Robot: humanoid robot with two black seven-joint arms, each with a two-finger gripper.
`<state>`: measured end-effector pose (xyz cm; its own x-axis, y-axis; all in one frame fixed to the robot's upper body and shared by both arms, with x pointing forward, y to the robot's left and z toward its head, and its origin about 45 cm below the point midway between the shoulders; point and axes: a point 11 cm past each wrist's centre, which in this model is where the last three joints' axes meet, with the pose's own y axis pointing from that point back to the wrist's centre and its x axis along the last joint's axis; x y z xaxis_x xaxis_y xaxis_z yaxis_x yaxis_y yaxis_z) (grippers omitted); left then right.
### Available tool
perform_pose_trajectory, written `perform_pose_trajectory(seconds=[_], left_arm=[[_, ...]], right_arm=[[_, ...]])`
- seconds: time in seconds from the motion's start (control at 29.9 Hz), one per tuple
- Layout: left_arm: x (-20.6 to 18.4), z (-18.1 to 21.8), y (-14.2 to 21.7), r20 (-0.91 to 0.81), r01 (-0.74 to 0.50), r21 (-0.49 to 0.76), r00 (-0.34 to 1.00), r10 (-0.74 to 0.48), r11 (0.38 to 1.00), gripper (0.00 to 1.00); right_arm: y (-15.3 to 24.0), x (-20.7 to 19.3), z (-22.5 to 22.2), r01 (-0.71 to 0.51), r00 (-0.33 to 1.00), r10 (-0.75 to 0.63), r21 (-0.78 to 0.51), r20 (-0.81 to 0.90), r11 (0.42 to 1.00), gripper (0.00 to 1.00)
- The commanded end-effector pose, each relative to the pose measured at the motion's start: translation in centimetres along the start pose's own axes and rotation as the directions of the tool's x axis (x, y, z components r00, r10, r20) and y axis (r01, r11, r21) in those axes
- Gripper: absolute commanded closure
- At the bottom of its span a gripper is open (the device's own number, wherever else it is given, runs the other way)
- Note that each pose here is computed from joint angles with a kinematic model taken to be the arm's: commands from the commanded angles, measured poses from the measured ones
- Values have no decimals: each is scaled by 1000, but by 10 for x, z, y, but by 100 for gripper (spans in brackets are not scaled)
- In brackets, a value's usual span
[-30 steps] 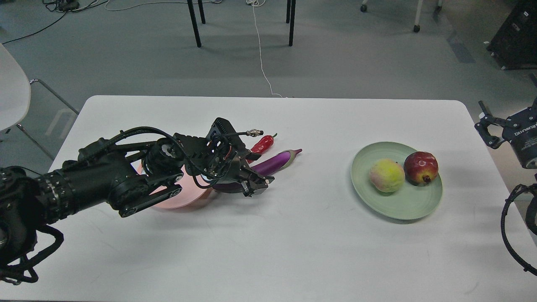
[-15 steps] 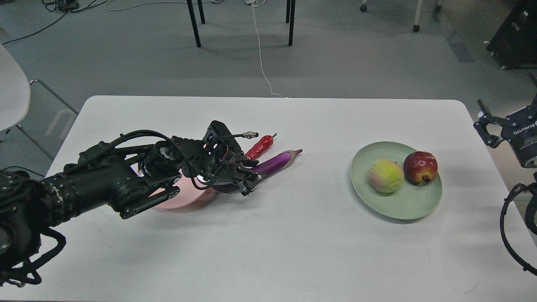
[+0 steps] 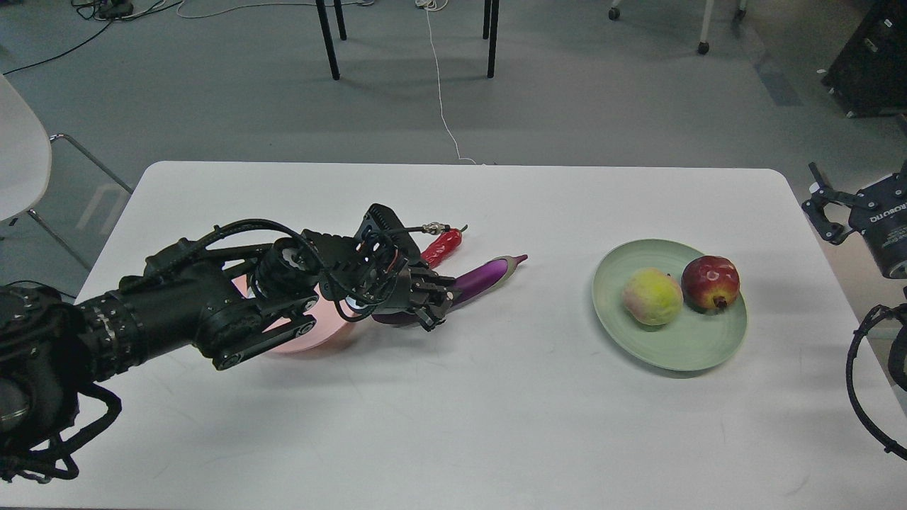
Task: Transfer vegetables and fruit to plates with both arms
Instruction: 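Lift the eggplant and lower it onto the pink plate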
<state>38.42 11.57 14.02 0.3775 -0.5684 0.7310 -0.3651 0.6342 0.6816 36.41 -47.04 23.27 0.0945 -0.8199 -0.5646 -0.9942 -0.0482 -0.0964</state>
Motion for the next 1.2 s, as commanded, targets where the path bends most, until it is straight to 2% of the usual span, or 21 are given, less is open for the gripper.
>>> perform_pose_trajectory(seconds=[0.0,0.17,0.23,0.33,0.47,0.53,0.63,0.83,0.94,1.0,1.04,1.14,1.17], left_arm=[[20,11,5,-4,-52,-44,999,51,998,90],[58,-2,43,-75,-152,-48,986,148,987,89],[65,-23,71,-77,-174,-3,982,173,985,89],[55,-55,116,-75,-161,86,983,168,983,88],[24,-81,152,-108,-99,161,987,118,982,87],[4,-86,158,-135,-57,178,987,82,982,87],[-46,-84,157,-166,43,187,986,-11,981,87],[-90,-79,152,-186,107,187,980,-72,977,86],[-99,-79,148,-202,122,191,976,-82,974,85],[-101,-79,147,-208,127,193,974,-86,973,79],[-101,-80,147,-208,128,199,974,-86,972,71],[-99,-84,148,-217,111,232,974,-60,966,31],[-98,-84,147,-211,98,236,976,-48,967,24]], right_arm=[[-1,0,-4,0,1000,0,6,-4,1000,2],[0,1,-7,-2,1000,2,10,-10,1000,2],[0,2,-9,-2,1000,2,10,-14,1000,2],[0,2,-8,-1,1000,1,3,-22,1000,2],[-2,-1,-8,8,1000,-8,2,-22,1000,2],[-7,-6,-9,22,1000,-22,5,-22,1000,2],[-11,-11,-9,36,999,-36,7,-17,999,2],[-11,-10,-14,34,999,-34,13,-24,999,2],[-11,-10,-14,33,999,-33,15,-25,999,2],[-11,-10,-14,33,999,-33,15,-25,999,2],[-11,-10,-14,33,999,-33,13,-25,999,2],[-11,-10,-14,33,999,-33,13,-25,999,2],[-10,-9,-14,31,999,-30,11,-26,999,2]])
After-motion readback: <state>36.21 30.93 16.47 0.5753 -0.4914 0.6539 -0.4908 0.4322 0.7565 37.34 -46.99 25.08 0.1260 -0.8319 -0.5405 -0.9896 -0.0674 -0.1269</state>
